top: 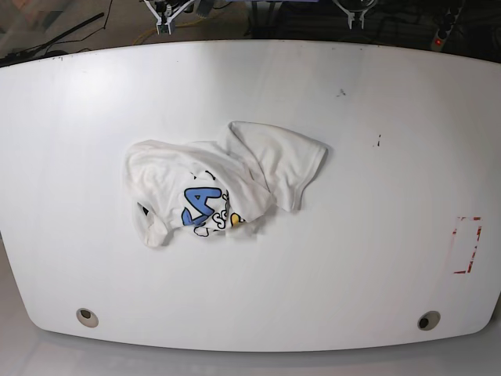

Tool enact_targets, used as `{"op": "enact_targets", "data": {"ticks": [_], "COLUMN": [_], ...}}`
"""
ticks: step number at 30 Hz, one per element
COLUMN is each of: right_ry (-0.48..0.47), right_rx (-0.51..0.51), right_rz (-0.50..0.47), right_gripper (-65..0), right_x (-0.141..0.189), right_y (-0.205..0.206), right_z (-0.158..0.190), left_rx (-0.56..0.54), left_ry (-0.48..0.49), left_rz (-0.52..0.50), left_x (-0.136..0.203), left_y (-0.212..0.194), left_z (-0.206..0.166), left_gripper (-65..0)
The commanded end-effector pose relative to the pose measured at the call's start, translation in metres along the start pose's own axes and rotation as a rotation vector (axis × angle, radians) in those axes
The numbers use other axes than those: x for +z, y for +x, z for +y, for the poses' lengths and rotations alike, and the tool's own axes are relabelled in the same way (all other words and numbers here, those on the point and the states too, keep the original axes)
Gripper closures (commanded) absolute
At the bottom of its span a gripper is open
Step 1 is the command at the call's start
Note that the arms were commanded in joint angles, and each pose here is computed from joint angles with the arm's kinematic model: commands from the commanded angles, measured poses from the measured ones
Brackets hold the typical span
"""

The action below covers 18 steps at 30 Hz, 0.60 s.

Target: Fold the T-shirt properly

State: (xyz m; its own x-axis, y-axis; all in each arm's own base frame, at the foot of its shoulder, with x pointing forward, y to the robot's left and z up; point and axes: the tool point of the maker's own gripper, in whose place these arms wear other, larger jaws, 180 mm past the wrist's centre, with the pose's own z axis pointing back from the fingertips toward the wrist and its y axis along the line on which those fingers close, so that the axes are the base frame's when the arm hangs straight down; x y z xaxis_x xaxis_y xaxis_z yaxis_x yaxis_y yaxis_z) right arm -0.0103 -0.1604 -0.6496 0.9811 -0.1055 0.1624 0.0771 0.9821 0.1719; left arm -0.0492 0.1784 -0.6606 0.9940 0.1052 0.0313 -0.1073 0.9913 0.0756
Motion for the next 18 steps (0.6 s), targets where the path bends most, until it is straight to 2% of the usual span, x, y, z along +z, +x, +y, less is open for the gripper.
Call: {"op": "enact_targets", "data": {"ticks": [1, 2, 15, 18], "right_ry": [-0.013, 0.003, 0.003, 0.000], "right_rx": [0.003, 0.003, 0.004, 0.011], "right_rz": [-0.028, -0.019, -0.017, -0.042], "right_gripper": [-15.2, -14.4, -13.8, -13.8], "right_x": [0.004, 0.000, 0.001, 0.002], "right_y": [0.004, 0.006, 0.004, 0.009], "right_z": [-0.008, 0.000, -0.001, -0.002], "left_rx": [-0.016, -0.004, -0.004, -0.004], "left_ry": [0.004, 0.000, 0.000, -0.001], "left_rz": [-0.036, 0.001, -0.001, -0.013], "left_x": [0.000, 0.001, 0.001, 0.001], "left_y": [0.010, -0.004, -0.004, -0.005], "left_z": [0.003, -0.002, -0.002, -0.002], "left_gripper": [-54.6, -53.9, -53.9, -53.9]}}
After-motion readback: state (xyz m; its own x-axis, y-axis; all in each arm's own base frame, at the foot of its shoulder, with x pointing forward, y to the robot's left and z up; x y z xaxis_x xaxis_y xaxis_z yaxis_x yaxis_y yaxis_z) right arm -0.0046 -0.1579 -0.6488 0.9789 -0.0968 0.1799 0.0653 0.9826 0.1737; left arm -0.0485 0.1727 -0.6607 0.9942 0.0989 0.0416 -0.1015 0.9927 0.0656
